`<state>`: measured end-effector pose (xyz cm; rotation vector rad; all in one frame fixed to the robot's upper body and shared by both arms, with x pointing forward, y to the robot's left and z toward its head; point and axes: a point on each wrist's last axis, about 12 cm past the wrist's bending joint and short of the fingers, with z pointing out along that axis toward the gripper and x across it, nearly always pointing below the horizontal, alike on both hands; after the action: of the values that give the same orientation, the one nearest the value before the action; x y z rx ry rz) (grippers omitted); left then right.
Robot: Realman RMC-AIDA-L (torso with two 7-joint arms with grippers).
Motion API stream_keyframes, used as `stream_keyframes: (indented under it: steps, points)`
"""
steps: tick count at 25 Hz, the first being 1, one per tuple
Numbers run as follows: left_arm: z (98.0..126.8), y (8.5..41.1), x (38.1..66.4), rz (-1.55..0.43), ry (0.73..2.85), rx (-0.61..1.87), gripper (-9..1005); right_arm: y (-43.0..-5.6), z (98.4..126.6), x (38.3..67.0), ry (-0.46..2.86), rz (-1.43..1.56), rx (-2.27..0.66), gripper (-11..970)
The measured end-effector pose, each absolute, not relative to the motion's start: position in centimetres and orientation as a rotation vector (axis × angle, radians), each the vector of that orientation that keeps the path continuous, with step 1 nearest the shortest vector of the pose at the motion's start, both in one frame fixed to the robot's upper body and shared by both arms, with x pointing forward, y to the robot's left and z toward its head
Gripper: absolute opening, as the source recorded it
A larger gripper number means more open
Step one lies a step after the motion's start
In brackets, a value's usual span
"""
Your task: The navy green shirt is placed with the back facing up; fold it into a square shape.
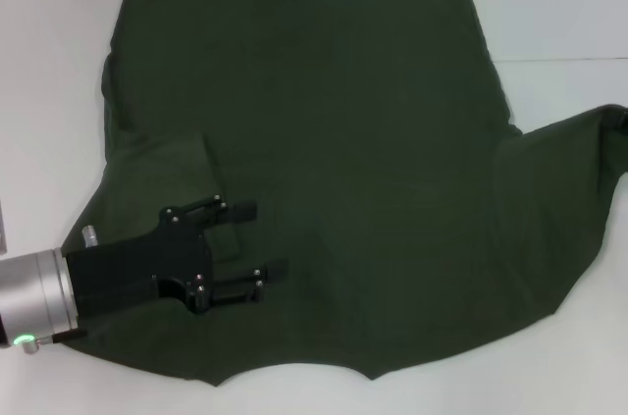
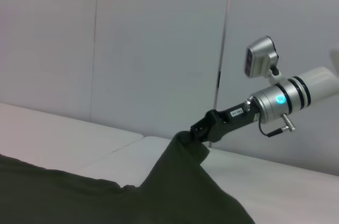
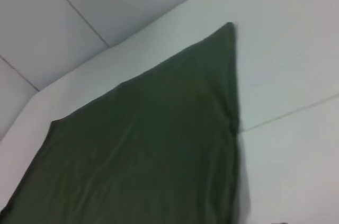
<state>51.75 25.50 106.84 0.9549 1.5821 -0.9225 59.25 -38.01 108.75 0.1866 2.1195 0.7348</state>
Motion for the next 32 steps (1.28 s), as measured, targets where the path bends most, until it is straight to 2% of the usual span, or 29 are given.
stream_keyframes:
  steps: [11,19,24,32]
  points:
    - [107.0,25.6,51.9,-0.917,1.576,0.942,827,-34.4,108.8,60.5,2.148,0.801,0.072,29]
    - [107.2,25.6,52.0,-0.914,1.566,0.935,827,-26.4,108.9,62.4,2.168,0.899,-0.126,31]
    - [107.3,25.9,52.2,-0.908,1.570,0.917,826,-23.8,109.5,62.6,2.169,0.957,-0.235,32]
    - [107.3,26.1,52.3,-0.894,1.579,0.898,827,-24.4,109.9,62.3,2.171,1.000,-0.252,402]
